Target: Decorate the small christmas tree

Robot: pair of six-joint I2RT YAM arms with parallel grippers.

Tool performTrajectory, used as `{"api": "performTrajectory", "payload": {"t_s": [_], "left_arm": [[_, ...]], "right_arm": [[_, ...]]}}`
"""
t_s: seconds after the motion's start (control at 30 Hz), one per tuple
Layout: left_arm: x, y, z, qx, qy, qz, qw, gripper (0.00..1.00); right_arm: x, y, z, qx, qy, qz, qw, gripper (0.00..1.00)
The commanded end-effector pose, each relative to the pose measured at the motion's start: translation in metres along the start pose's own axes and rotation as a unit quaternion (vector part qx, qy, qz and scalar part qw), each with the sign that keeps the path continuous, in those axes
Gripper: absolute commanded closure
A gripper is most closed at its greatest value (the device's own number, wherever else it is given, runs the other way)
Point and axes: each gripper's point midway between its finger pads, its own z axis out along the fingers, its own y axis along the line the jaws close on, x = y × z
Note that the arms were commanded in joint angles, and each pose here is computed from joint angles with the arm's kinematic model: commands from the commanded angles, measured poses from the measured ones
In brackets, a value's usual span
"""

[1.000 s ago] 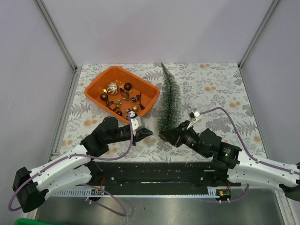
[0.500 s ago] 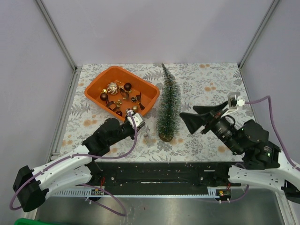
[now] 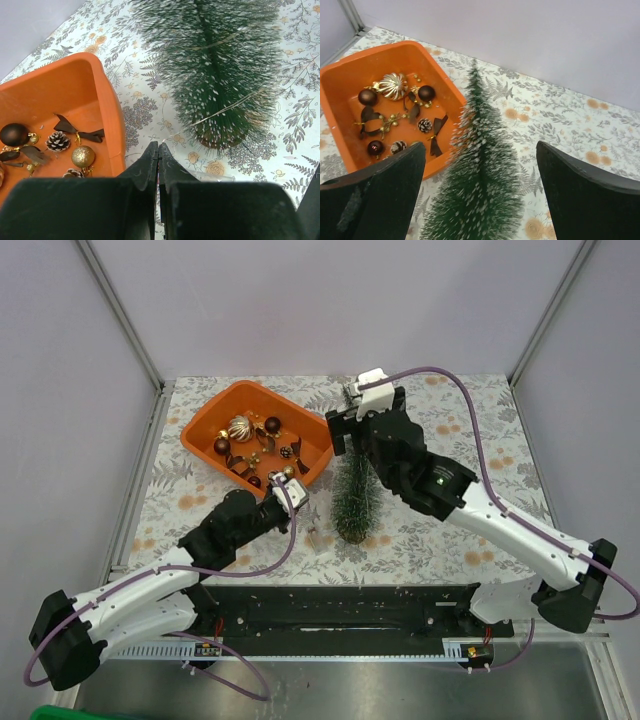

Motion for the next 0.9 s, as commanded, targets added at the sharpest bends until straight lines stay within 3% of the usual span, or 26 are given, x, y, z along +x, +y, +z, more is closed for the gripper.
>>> {"api": "performTrajectory", "payload": {"t_s": [0.0,0.13,0.33,0.57,0.87], "left_arm": [[-0.029,0.007,-0.001,-0.008,-0.048,0.014,0.999,1.00],[-0.028,0.004,-0.003,-0.002,-0.055,0.017,0.998,1.00],[-0.026,0.002,-0.007,0.002,-0.059,0.019,0.998,1.00],[-0.027,0.002,-0.011,0.001,-0.068,0.024,0.997,1.00],[-0.027,0.003,-0.016,0.000,-0.074,0.017,0.997,1.00]], "right_arm": [[-0.045,-0.009,0.008,0.018,-0.041,-0.009,0.999,0.01],[-0.040,-0.004,0.019,0.027,-0.033,-0.015,0.999,0.01],[-0.031,-0.001,0.032,0.044,-0.023,-0.022,0.999,0.23],[-0.025,-0.005,0.034,0.061,-0.010,-0.024,0.998,0.29],[-0.022,0.009,0.038,0.029,-0.007,-0.019,0.999,0.71]]}}
